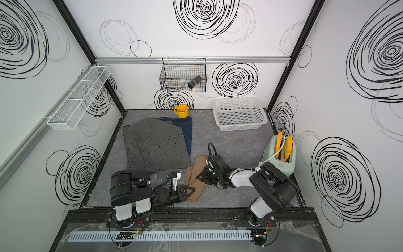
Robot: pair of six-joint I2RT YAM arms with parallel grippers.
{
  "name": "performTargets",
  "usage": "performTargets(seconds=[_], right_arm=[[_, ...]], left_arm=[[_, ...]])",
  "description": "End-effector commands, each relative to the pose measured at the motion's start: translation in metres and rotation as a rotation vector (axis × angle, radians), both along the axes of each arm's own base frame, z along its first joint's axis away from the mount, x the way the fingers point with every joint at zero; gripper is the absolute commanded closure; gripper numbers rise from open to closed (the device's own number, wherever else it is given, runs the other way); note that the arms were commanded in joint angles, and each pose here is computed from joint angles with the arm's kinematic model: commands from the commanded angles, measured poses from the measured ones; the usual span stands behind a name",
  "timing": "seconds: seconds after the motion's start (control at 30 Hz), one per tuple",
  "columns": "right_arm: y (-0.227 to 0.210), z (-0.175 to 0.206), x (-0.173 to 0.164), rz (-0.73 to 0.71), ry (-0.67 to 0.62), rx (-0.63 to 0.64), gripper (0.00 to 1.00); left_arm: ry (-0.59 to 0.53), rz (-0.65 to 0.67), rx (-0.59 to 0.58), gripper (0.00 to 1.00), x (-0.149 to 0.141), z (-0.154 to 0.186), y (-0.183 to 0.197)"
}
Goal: Roll up the skirts
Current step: Pick up the skirt from the center of the board, then move the basket to the center of the board.
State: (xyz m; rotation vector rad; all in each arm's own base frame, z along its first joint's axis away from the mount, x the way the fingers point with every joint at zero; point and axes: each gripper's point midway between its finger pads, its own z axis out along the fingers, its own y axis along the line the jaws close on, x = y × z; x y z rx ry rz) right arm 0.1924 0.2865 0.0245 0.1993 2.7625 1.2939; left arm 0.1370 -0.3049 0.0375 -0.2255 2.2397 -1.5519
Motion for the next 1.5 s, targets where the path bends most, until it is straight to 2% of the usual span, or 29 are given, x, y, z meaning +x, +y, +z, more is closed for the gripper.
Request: performTargets(seconds=[0.0, 0.03, 0.07, 0.13, 0.17, 0.3, 0.43, 0.53, 0.6, 0.7, 0.8, 0.9, 0.97, 1.03, 1.13, 1.3, 1.47], right_arm=[[0.0, -0.007, 0.011, 0.002, -0.037, -0.061, 0.95], [0.0, -0.005, 0.014, 0.009, -0.056, -0.077, 1.0], [-0.001, -0.002, 0.017, 0.011, -0.078, -0.101, 1.0], [-0.005, 0.008, 0.025, 0.024, -0.141, -0.175, 1.0], [-0.008, 0.014, 0.028, 0.03, -0.171, -0.204, 1.0], [-0.03, 0.036, 0.042, 0.03, -0.293, -0.341, 1.0], [-0.054, 0.041, 0.047, 0.039, -0.323, -0.42, 1.0], [-0.068, 0.055, 0.051, 0.036, -0.373, -0.452, 1.0], [-0.079, 0.069, 0.057, 0.013, -0.421, -0.466, 1.0], [-0.095, 0.095, 0.072, -0.046, -0.523, -0.462, 1.0], [-0.108, 0.128, 0.094, -0.136, -0.594, -0.401, 1.0], [-0.129, 0.159, 0.121, -0.252, -0.576, -0.337, 1.0], [-0.14, 0.181, 0.142, -0.309, -0.568, -0.274, 1.0], [-0.146, 0.207, 0.165, -0.348, -0.597, -0.174, 1.0], [-0.16, 0.241, 0.205, -0.39, -0.645, -0.104, 1.0], [-0.157, 0.285, 0.265, -0.343, -0.702, 0.035, 1.0], [-0.139, 0.311, 0.313, -0.213, -0.737, 0.182, 1.0]], left_arm=[[-0.061, 0.011, -0.158, 0.63, 0.003, 0.04, 0.001], [-0.067, 0.014, -0.156, 0.46, 0.003, 0.042, 0.003], [-0.075, 0.014, -0.152, 0.33, 0.003, 0.042, 0.005], [-0.088, 0.026, -0.149, 0.18, 0.004, 0.045, 0.012], [-0.091, 0.031, -0.145, 0.03, 0.004, 0.045, 0.016], [-0.102, 0.043, -0.141, 0.03, 0.006, 0.048, 0.028], [-0.13, 0.029, -0.131, 0.03, 0.01, 0.053, 0.026], [-0.153, 0.002, -0.068, 0.03, 0.013, 0.05, 0.019], [-0.191, 0.003, -0.034, 0.03, 0.017, 0.056, 0.018], [-0.279, -0.011, 0.078, 0.03, 0.03, 0.073, 0.008], [-0.354, 0.007, 0.126, 0.03, 0.044, 0.103, 0.007], [-0.345, -0.003, 0.119, 0.03, 0.057, 0.12, 0.011], [-0.319, -0.012, 0.174, 0.03, 0.06, 0.119, 0.015], [-0.332, -0.016, 0.184, 0.03, 0.06, 0.129, 0.015], [-0.337, -0.004, 0.225, 0.03, 0.062, 0.142, 0.02], [-0.385, 0.004, 0.341, 0.03, 0.07, 0.16, 0.032], [-0.387, -0.004, 0.381, 0.03, 0.081, 0.166, 0.038]])
